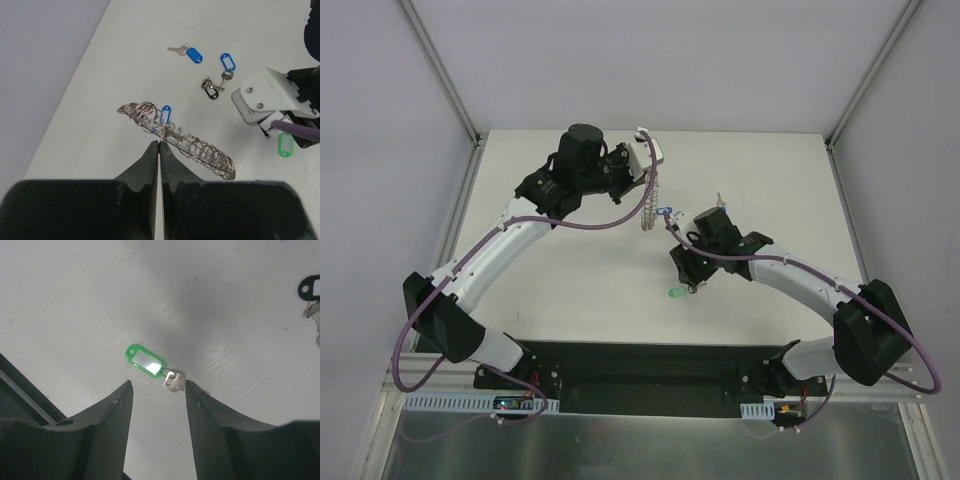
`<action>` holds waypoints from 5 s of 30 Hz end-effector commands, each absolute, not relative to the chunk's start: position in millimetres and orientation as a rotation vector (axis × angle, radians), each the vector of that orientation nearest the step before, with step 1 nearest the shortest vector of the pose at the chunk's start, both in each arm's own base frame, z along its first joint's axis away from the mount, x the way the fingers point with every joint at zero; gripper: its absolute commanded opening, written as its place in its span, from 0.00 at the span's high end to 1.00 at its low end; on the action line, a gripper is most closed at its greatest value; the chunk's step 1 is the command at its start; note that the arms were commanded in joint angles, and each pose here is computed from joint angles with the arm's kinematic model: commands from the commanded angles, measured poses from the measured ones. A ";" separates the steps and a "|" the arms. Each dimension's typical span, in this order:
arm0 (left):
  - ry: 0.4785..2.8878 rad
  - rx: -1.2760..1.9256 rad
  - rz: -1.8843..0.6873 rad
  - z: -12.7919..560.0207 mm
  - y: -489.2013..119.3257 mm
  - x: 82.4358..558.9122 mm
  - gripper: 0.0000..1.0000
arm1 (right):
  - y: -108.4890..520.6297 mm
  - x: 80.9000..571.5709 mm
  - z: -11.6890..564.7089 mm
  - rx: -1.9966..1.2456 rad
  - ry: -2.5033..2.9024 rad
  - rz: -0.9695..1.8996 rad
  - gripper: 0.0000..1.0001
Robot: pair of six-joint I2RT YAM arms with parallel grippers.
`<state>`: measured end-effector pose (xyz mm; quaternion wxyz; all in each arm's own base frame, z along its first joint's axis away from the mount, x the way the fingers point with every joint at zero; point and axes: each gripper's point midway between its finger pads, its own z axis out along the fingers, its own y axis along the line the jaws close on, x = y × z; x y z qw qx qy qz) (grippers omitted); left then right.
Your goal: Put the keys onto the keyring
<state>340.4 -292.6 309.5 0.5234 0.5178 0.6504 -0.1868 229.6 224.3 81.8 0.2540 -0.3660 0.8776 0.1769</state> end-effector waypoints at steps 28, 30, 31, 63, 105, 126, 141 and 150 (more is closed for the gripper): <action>1.761 0.971 -0.391 261.5 -216.6 276.3 1.00 | 218.1 239.5 35.6 -1.552 2.321 0.399 0.58; 1.762 0.964 -0.393 261.1 -214.4 273.2 1.00 | 218.9 241.9 34.9 -1.558 2.317 0.390 0.58; 1.761 0.960 -0.389 261.7 -213.2 272.8 1.00 | 218.3 243.1 34.8 -1.561 2.314 0.387 0.58; 1.778 0.967 -0.392 254.7 -213.7 272.5 1.00 | 218.9 230.3 29.3 -1.621 2.375 0.466 0.84; 1.431 1.486 -0.781 239.5 -270.7 184.1 1.00 | 263.6 210.3 246.2 -1.012 1.493 0.628 0.99; 1.400 1.469 -0.849 220.2 -285.9 173.7 1.00 | 294.8 185.6 238.5 -1.121 1.384 0.728 0.99; 1.448 1.374 -0.822 219.2 -289.2 185.9 1.00 | 299.8 174.5 232.7 -1.180 1.365 0.753 0.99; 1.428 1.382 -0.869 221.1 -293.0 180.0 1.00 | 302.6 177.6 233.1 -1.160 1.351 0.752 0.99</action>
